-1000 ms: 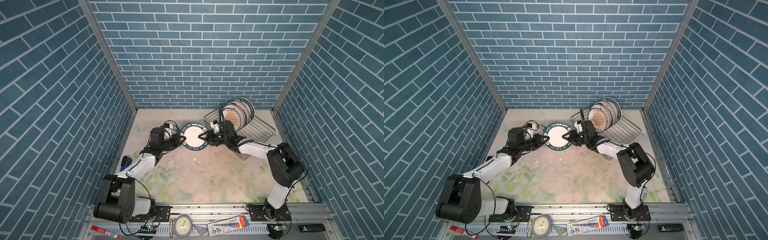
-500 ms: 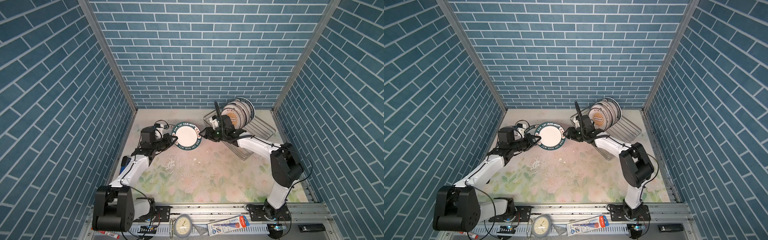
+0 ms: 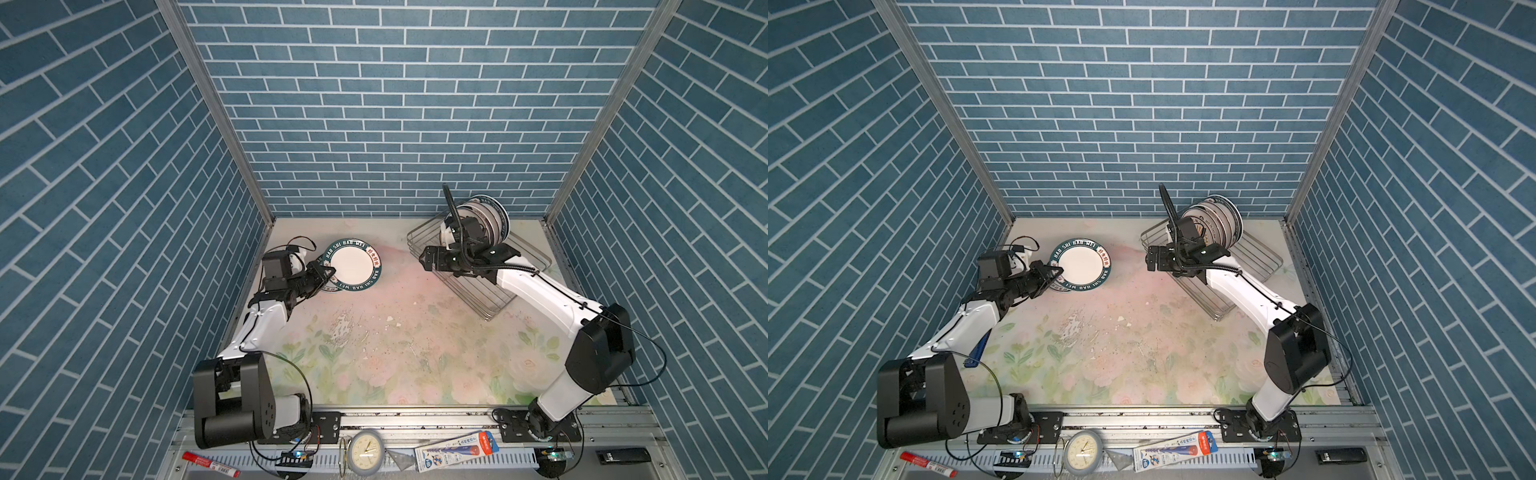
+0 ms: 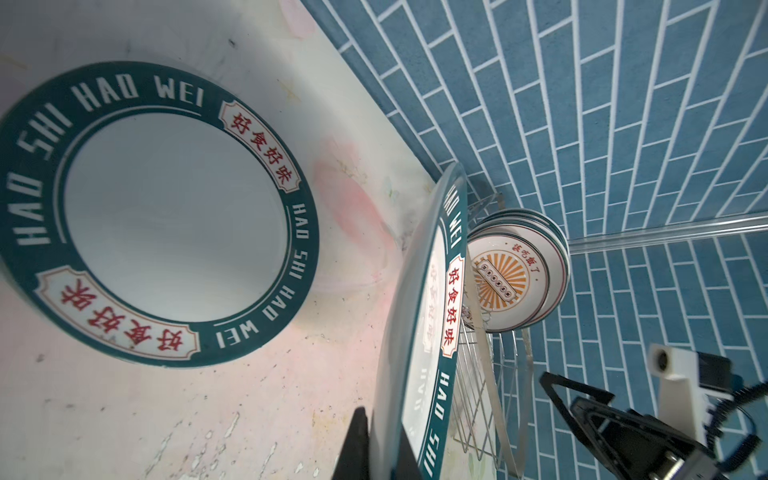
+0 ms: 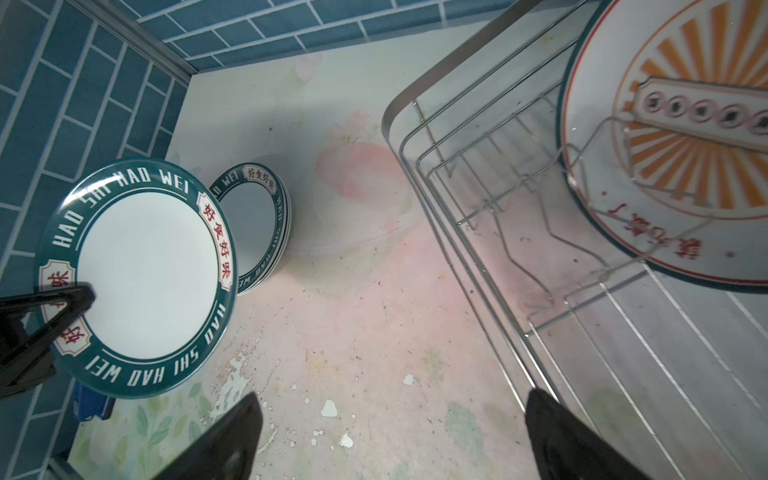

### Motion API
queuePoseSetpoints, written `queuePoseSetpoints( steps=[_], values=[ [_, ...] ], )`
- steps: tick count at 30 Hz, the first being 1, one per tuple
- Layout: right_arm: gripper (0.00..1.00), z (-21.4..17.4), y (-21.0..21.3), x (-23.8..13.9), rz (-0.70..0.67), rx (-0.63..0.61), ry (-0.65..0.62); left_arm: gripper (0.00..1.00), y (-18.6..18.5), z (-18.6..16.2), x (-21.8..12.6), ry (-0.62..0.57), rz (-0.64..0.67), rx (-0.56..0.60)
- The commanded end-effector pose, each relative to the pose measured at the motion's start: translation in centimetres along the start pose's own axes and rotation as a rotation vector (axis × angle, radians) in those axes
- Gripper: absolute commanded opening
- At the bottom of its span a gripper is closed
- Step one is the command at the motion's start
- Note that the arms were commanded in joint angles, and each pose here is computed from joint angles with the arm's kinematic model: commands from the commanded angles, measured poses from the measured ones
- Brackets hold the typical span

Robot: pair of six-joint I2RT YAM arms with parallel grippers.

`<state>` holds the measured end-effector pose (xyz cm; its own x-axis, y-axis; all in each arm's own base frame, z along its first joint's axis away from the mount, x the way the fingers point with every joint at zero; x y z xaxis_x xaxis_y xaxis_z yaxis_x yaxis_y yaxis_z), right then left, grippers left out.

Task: Unload the plates from the dish rack
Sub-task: 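Open the right gripper and withdraw it to the rack while the left carries the plate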

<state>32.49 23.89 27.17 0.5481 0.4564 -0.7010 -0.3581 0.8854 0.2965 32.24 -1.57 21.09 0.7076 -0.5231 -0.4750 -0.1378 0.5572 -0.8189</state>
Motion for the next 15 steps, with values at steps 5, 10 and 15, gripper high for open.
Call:
queuePoseSetpoints(
  steps=[5, 10, 15],
  values=[
    [0.99, 0.5, -1.5, -4.5, -0.16, -0.088, -0.051, 0.0, 0.3, 1.8, -0.2, -0.055, 0.085, 0.044],
    [0.99, -0.1, -2.2, -5.2, -0.166, -0.089, -0.054, 0.0, 1.9, 2.4, 0.5, -0.052, 0.17, 0.026],
    [0.99, -0.5, -2.5, -5.2, -0.153, -0.076, -0.056, 0.0, 3.2, 3.4, 1.2, -0.056, 0.189, -0.009]
  ],
)
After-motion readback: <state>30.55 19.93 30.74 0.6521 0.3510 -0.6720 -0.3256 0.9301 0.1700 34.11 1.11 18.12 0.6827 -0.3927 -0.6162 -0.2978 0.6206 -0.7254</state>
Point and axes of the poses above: each gripper's point midway between its finger pads, its own x axis out along the fingers, its own y axis along the line the jaws close on, z = x × y, the point moved 8 cm from there along -x, back along the fingers, and after that the axes turned 4 degrees about -x, right-handed, at the moved point
